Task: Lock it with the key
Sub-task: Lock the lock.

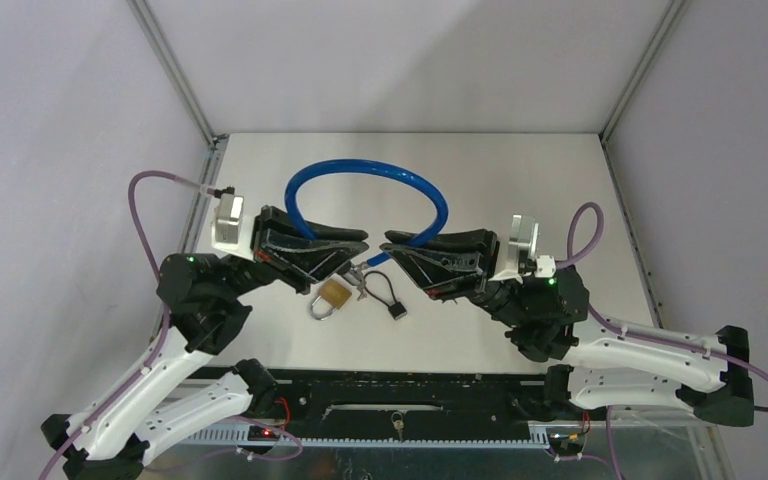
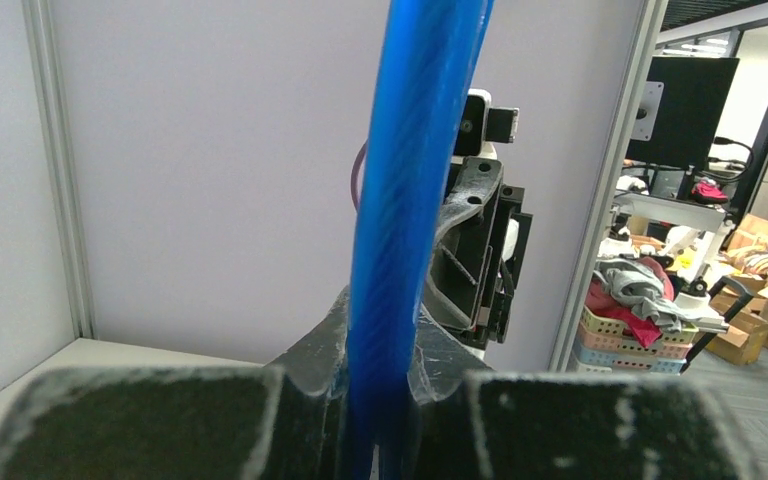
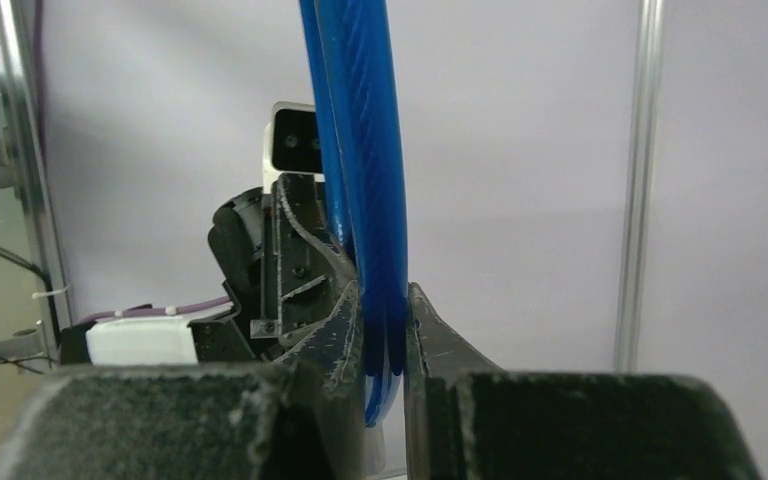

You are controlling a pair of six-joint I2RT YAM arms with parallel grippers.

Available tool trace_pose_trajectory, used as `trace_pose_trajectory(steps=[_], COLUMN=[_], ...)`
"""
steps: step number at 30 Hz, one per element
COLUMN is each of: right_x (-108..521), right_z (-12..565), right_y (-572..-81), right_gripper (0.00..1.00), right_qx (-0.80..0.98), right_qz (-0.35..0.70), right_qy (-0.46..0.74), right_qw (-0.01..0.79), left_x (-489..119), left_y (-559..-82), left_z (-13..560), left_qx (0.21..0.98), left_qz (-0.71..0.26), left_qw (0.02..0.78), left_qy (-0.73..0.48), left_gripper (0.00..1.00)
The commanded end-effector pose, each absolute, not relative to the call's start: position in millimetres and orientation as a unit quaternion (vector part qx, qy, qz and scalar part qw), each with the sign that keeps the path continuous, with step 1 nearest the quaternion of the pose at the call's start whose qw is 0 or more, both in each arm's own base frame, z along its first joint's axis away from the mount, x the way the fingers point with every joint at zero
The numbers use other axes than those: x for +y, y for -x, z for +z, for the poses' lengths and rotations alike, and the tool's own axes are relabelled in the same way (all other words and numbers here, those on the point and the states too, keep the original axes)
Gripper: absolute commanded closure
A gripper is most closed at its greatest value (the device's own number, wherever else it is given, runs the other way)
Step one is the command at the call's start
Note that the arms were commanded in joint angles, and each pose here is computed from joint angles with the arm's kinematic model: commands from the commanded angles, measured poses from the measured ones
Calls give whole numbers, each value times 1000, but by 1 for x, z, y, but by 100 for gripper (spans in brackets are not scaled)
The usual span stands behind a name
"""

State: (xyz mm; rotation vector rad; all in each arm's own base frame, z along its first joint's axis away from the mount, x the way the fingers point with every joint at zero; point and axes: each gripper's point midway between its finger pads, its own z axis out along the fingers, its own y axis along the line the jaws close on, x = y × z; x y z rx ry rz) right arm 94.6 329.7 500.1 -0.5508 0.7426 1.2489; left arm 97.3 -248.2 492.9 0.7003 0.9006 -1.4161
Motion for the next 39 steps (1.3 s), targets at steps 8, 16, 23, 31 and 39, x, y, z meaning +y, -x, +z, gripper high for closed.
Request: trace_pose_trajectory(steps=[8, 16, 23, 31, 39], right_x=[328, 334, 341, 356, 368], right_z=[473, 460, 439, 421, 409], right_y=[-131, -129, -127, -114, -105], right_gripper=[100, 100, 100, 100, 100], right_qx=[382, 385, 396, 385, 381], right_qz=[546, 560, 551, 538, 544], right_qy=[161, 157, 181, 238, 267], right_qw=[728, 716, 712, 711, 698], left_x=[-237, -234, -233, -234, -232], left_y=[-94, -97, -95, -96, -95], left_z=[509, 511, 516, 517, 520], left_qx=[360, 359, 351, 347, 343], left_qz=[-625, -626, -632, -642, -644], left_qw=[636, 642, 641, 637, 638], left_qy=[-274, -261, -258, -249, -245], left_gripper=[100, 100, 100, 100, 100])
